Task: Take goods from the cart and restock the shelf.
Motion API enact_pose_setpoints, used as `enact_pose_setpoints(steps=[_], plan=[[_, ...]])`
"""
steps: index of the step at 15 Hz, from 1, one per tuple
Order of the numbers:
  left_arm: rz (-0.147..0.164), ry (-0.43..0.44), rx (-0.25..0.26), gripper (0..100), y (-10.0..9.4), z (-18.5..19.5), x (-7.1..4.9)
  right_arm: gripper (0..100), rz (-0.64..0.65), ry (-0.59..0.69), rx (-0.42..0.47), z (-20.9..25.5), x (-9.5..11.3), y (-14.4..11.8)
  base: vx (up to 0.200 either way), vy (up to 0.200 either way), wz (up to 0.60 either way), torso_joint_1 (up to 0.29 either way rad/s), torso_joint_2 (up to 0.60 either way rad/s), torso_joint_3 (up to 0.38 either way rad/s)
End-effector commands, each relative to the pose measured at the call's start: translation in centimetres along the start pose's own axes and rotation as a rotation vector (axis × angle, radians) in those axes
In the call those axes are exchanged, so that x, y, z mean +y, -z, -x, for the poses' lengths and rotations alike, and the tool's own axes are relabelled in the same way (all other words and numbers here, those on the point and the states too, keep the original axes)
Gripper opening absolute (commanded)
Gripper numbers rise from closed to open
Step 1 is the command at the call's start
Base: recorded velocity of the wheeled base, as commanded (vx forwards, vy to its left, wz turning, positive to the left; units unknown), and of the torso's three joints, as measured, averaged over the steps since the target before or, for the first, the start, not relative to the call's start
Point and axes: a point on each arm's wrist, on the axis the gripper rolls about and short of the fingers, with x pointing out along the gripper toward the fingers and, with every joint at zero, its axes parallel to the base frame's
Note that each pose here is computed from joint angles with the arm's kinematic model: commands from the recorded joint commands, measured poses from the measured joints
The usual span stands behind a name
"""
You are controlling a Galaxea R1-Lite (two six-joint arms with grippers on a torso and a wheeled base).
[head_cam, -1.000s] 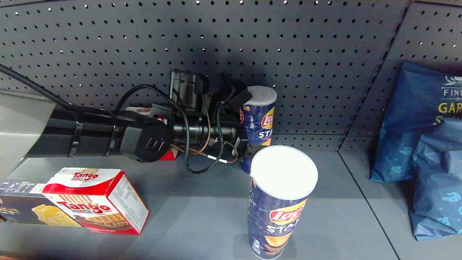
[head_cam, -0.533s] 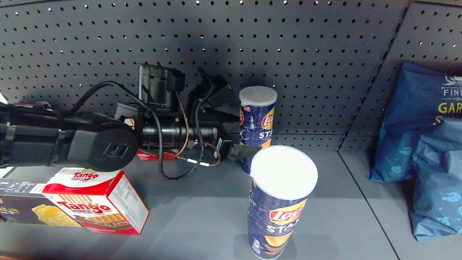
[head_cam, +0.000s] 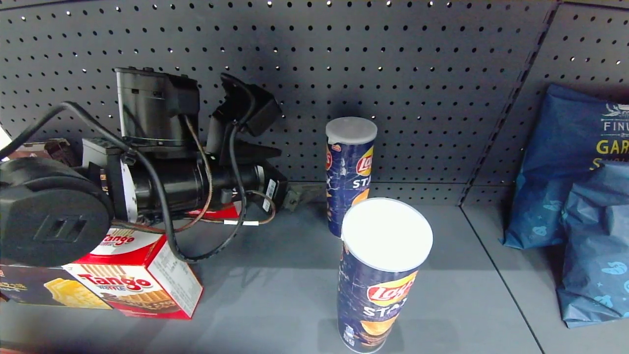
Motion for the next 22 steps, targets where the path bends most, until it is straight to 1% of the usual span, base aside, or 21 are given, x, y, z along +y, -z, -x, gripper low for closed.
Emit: enact_pose_setpoints(steps=[1,2,3,4,5,6,7,8,9,12,15,22], plan=[[-0.012,-0.066,0.033,100,0.4,1.0,-1.3,100,0.000,0.000,0.001,0.0,0.0,0.0,0.000,0.000,0.00,0.000,0.00,0.000],[-0.014,-0.088,0.050,100,0.6,0.9,-1.6,100,0.000,0.000,0.001,0.0,0.0,0.0,0.000,0.000,0.00,0.000,0.00,0.000],[-0.030,-0.145,0.078,100,0.9,0.8,-2.0,100,0.000,0.000,0.001,0.0,0.0,0.0,0.000,0.000,0.00,0.000,0.00,0.000],[-0.040,-0.161,0.084,100,0.9,0.7,-2.3,100,0.000,0.000,0.001,0.0,0.0,0.0,0.000,0.000,0.00,0.000,0.00,0.000],[-0.058,-0.196,0.104,100,1.0,0.3,-2.6,100,0.000,0.000,0.001,0.0,0.0,0.0,0.000,0.000,0.00,0.000,0.00,0.000],[-0.061,-0.202,0.110,100,1.1,0.2,-2.7,100,0.000,0.000,0.001,0.0,0.0,0.0,0.000,0.000,0.00,0.000,0.00,0.000],[-0.064,-0.239,0.146,100,1.8,-0.6,-2.8,100,0.000,0.000,0.001,0.0,0.0,0.0,0.000,0.000,0.00,0.000,0.00,0.000],[-0.062,-0.239,0.169,100,2.4,-1.2,-2.9,100,0.000,0.000,0.001,0.0,0.0,0.0,0.000,0.000,0.00,0.000,0.00,0.000],[-0.061,-0.237,0.176,100,2.6,-1.6,-2.9,100,0.000,0.000,0.001,0.0,0.0,0.0,0.000,0.000,0.00,0.000,0.00,0.000],[-0.051,-0.251,0.162,100,3.4,-3.6,-2.6,100,0.000,0.000,0.001,0.0,0.0,0.0,0.000,0.000,0.00,0.000,0.00,0.000],[-0.023,-0.254,0.157,100,3.4,-5.0,-2.5,100,0.000,0.000,0.001,0.0,0.0,0.0,0.000,0.000,0.00,0.000,0.00,0.000],[-0.026,-0.242,0.135,100,2.8,-6.9,-2.7,100,0.000,0.000,0.001,0.0,0.0,0.0,0.000,0.000,0.00,0.000,0.00,0.000]])
